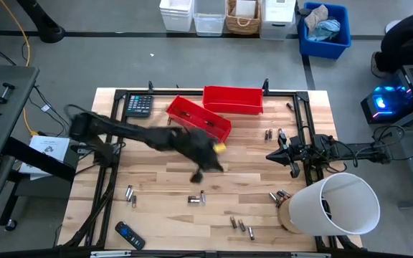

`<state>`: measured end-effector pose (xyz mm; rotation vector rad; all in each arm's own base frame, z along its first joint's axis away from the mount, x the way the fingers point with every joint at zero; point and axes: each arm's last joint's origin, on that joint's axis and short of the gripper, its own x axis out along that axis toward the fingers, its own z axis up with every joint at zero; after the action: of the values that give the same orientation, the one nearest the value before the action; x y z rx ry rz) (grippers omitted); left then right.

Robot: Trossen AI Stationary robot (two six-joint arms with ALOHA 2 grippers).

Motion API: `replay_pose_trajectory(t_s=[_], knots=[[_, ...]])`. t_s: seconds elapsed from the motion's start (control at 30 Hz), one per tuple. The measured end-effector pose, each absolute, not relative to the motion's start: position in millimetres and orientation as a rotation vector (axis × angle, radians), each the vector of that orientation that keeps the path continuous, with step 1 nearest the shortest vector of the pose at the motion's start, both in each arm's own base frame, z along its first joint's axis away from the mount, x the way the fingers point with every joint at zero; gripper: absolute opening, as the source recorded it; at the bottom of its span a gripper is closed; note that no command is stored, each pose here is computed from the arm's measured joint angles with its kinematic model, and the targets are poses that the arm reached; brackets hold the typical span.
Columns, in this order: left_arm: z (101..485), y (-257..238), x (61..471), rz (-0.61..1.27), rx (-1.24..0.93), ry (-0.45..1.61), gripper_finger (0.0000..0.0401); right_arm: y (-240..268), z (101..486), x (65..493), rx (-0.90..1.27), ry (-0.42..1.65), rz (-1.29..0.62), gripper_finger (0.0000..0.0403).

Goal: Sort batteries
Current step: Put the black battery into the bottom red bin

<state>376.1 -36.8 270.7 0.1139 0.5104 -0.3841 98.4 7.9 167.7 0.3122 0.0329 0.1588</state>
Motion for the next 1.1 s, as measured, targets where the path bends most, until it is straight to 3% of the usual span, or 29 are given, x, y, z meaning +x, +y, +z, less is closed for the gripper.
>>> replay_pose_trajectory(t_s=[0.1, 0.2, 0.47, 0.73, 1.1], knots=[[281, -30, 355, -0.354, 0.141, 0.428, 0.0, 8, 168, 98, 0.312, 0.033, 0.158, 0.0], [261, -42, 359, -0.389, 0.149, 0.475, 0.0007, 8, 168, 99, 0.312, 0.036, 0.158, 0.0], [190, -97, 434, -0.552, 0.203, 0.522, 0.0093, 8, 167, 99, 0.312, 0.037, 0.157, 0.0], [168, -162, 469, -0.842, 0.472, 0.551, 0.0169, 8, 167, 99, 0.312, 0.037, 0.158, 0.0], [119, -173, 476, -0.864, 0.52, 0.601, 0.0182, 8, 167, 99, 0.312, 0.038, 0.158, 0.0]])
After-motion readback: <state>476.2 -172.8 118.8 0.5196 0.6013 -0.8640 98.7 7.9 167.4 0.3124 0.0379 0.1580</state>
